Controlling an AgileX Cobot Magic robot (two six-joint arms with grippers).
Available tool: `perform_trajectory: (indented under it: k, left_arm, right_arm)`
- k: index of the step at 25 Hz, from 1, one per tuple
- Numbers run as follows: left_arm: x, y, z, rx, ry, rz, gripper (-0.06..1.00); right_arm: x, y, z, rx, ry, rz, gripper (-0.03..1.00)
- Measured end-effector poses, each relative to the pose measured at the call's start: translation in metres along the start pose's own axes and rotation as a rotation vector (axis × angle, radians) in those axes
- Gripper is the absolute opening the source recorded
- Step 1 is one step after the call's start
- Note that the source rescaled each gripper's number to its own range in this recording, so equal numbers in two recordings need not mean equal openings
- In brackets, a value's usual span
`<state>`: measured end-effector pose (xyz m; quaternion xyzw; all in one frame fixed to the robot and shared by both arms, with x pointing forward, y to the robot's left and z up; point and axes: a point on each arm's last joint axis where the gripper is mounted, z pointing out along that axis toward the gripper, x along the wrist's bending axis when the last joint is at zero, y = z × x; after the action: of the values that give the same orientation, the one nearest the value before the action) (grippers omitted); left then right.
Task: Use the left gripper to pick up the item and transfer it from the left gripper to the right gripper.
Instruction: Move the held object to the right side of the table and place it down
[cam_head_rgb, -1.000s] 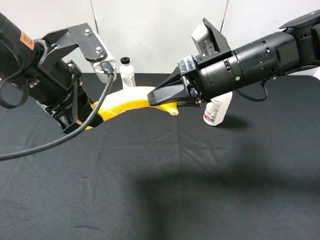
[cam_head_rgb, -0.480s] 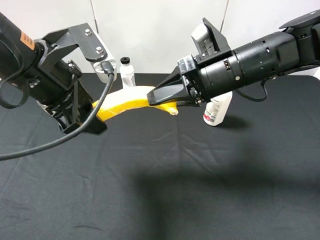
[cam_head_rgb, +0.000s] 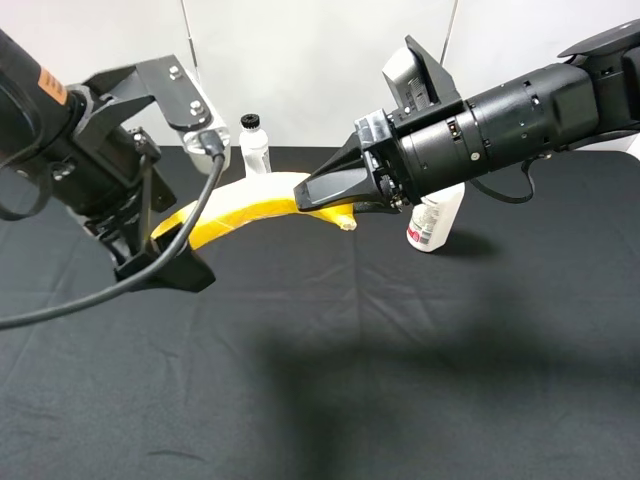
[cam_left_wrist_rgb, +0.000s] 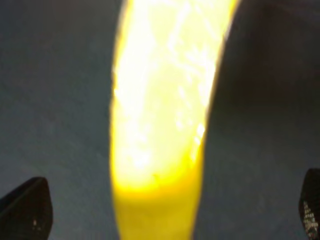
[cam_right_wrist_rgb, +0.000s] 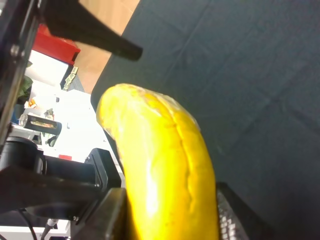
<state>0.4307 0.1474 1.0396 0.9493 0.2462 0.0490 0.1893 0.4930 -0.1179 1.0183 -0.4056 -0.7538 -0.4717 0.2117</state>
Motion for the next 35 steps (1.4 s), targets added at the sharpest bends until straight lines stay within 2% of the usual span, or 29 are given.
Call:
perform_trajectory:
  k: [6, 10, 13, 20, 28, 33, 35]
  left_arm:
    - [-0.001, 0.006, -0.025, 0.103, -0.029, -0.085, 0.99]
    - [0.001, 0.008, -0.042, 0.151, 0.005, -0.171, 1.0]
    - [0.0, 0.005, -0.056, 0.147, 0.037, -0.226, 1.0]
    - [-0.017, -0.017, -0.105, 0.011, 0.099, -0.346, 1.0]
    - [-0.031, -0.056, -0.159, -0.17, 0.27, -0.423, 1.0]
    - [-0.047, -0.088, -0.174, -0.268, 0.295, -0.451, 1.0]
    - [-0.053, -0.105, -0.167, -0.269, 0.294, -0.459, 1.0]
  right_arm:
    - [0.0, 0.0, 0.0, 0.0, 0.0, 0.008, 0.03]
    - [0.0, 0.0, 0.0, 0.0, 0.0, 0.015, 0.03]
    - [0.0, 0.0, 0.0, 0.0, 0.0, 0.019, 0.03]
    - [-0.001, 0.001, 0.0, -0.009, -0.016, 0.045, 0.03]
    - [-0.003, 0.002, 0.0, -0.02, -0.034, 0.057, 0.03]
    - [-0.004, 0.002, 0.0, -0.027, -0.046, 0.06, 0.03]
    - [-0.005, 0.003, 0.0, -0.032, -0.054, 0.067, 0.03]
